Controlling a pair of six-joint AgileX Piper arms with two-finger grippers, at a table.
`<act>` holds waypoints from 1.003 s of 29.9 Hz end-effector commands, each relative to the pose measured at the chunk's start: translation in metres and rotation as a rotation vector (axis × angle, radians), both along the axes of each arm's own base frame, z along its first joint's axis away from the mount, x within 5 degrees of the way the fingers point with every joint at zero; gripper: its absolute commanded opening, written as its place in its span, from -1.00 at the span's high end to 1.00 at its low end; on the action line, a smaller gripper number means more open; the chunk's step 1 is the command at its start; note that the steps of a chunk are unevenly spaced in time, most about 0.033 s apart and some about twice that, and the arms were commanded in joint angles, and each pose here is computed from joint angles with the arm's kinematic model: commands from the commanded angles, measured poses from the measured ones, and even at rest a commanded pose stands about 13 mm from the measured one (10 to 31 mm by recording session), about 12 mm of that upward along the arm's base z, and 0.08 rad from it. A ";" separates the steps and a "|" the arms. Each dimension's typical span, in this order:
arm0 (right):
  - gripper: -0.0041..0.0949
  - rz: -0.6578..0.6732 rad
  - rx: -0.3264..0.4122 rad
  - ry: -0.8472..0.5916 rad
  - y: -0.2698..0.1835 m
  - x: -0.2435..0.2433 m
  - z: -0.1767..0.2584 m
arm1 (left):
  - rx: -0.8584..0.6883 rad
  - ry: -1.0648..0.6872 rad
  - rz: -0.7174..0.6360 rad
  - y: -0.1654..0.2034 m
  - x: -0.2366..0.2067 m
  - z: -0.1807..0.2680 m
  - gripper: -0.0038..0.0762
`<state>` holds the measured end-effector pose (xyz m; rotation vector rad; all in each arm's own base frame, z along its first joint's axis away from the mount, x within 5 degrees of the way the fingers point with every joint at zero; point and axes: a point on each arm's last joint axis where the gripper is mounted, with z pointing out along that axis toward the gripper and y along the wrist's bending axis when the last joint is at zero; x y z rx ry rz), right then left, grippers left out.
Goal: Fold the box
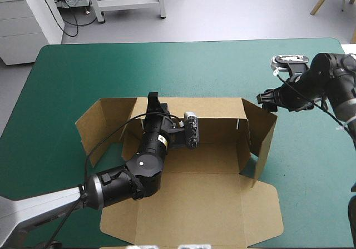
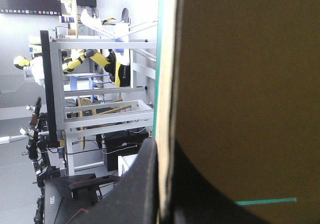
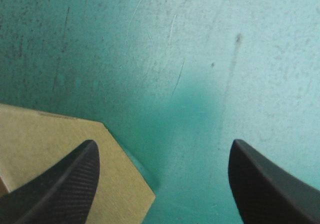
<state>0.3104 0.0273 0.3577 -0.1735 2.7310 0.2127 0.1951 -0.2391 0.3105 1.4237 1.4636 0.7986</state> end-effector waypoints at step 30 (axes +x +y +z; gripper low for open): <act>-0.24 0.273 0.228 -0.355 0.023 -0.119 -0.023 | -0.072 -0.061 -0.017 0.002 -0.002 0.020 0.93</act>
